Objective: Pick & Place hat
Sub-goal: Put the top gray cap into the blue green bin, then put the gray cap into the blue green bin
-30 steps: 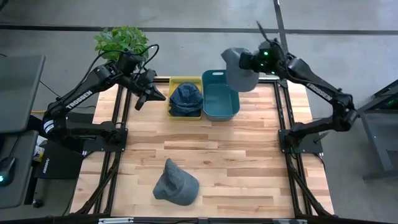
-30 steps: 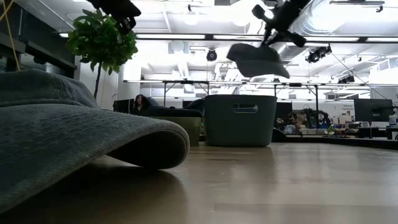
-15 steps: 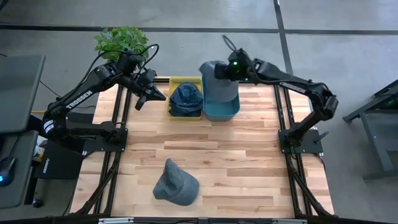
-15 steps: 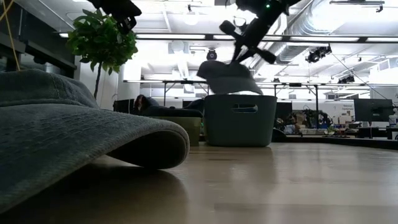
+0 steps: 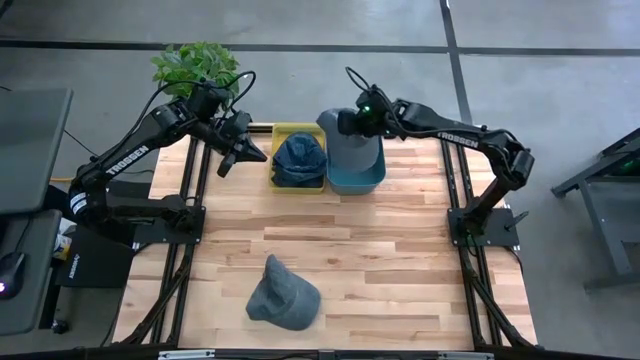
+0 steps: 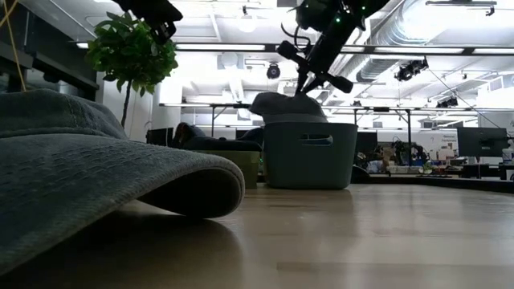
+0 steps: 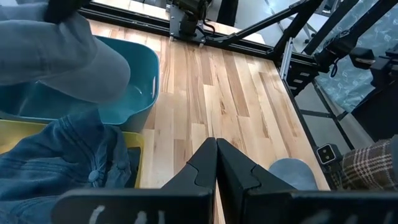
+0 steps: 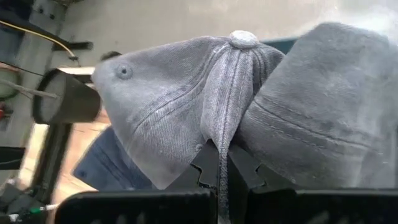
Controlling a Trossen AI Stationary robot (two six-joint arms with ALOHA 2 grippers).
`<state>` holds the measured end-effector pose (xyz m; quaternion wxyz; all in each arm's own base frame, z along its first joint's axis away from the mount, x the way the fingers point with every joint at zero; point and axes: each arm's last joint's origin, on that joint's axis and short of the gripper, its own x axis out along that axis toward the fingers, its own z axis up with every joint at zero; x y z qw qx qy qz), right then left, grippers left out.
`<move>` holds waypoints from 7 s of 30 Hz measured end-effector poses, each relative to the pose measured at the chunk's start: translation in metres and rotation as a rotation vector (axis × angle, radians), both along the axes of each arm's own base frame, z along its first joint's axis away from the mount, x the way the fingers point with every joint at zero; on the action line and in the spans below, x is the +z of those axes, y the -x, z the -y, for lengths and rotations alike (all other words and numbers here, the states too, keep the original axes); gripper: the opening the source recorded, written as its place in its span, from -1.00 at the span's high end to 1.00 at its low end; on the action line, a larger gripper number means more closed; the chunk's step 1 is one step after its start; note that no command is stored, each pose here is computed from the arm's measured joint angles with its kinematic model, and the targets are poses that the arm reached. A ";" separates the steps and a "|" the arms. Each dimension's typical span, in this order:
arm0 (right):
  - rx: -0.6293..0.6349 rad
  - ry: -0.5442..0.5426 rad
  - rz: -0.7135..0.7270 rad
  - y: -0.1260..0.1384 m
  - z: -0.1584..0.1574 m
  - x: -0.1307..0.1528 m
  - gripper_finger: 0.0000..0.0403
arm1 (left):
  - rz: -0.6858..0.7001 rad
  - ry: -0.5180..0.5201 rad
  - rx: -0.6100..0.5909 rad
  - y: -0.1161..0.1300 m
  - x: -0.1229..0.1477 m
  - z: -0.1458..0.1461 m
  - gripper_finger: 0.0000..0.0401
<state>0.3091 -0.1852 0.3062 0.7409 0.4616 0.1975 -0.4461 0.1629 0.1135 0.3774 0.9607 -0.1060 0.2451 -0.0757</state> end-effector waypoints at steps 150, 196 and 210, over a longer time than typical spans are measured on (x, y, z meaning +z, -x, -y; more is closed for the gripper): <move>0.553 0.403 -0.013 0.066 -0.183 0.049 0.17 | -0.124 0.356 0.112 0.064 -0.039 0.075 1.00; 0.828 0.455 -0.119 0.087 -0.255 0.039 0.17 | -0.663 0.320 0.437 -0.047 -0.165 0.215 -0.29; 0.861 0.429 -0.112 0.087 -0.256 0.039 0.17 | -0.540 0.487 0.353 -0.033 -0.214 0.210 -0.35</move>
